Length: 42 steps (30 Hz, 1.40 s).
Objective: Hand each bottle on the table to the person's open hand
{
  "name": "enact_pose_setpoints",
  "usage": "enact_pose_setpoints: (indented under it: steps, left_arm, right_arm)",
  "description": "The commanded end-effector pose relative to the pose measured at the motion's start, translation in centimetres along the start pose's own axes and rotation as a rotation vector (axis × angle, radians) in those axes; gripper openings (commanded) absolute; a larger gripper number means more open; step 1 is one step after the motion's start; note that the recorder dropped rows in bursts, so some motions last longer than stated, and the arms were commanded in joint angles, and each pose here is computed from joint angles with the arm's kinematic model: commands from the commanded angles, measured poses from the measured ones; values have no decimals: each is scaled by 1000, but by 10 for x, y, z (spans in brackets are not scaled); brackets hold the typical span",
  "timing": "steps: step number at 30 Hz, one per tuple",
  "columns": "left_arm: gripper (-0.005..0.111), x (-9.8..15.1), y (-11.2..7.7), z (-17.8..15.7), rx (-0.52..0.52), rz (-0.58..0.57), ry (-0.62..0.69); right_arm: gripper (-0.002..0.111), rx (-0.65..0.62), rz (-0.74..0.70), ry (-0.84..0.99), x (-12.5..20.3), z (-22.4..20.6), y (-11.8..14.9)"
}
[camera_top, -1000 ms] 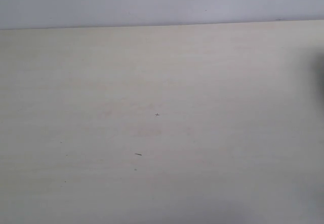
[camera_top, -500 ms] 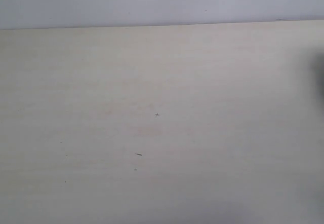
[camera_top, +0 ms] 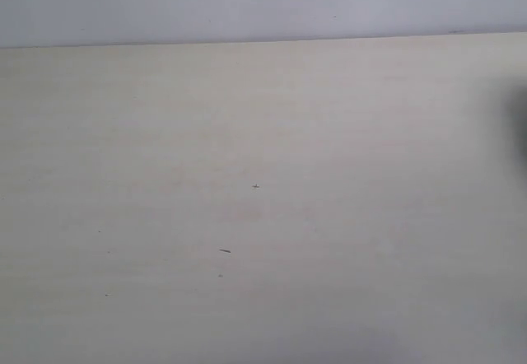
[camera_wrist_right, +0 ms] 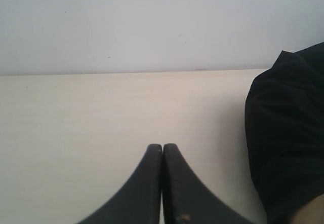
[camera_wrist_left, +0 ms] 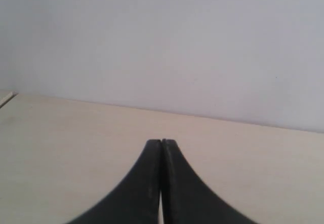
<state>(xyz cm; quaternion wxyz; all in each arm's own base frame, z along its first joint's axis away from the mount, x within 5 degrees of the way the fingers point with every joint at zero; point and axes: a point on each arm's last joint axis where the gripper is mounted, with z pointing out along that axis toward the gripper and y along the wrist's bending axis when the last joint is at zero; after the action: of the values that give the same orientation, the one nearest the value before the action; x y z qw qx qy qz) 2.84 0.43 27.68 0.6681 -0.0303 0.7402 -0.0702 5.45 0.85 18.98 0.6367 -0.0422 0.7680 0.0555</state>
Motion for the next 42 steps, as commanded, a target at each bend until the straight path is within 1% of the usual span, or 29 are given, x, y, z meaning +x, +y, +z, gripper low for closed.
enact_pose_setpoints:
  steps: [1, 4, 9, 16, 42]
  left_arm:
    - [0, 25, 1, 15, 12, 40, -3]
    - [0, 43, 3, 21, 6, 56, 49]
    - [0, 62, 5, 28, 15, 73, 71]
    - [0, 91, 9, 35, 5, 95, 159]
    - [0, 92, 9, 35, 2, 99, 171]
  right_arm:
    - [0, 5, -1, -4, 1, 0, 0]
    - [0, 5, -1, -4, 1, 0, 0]
    - [0, 5, -1, -4, 1, 0, 0]
    - [0, 5, -1, -4, 1, 0, 0]
    - [0, 5, -1, -4, 1, 0, 0]
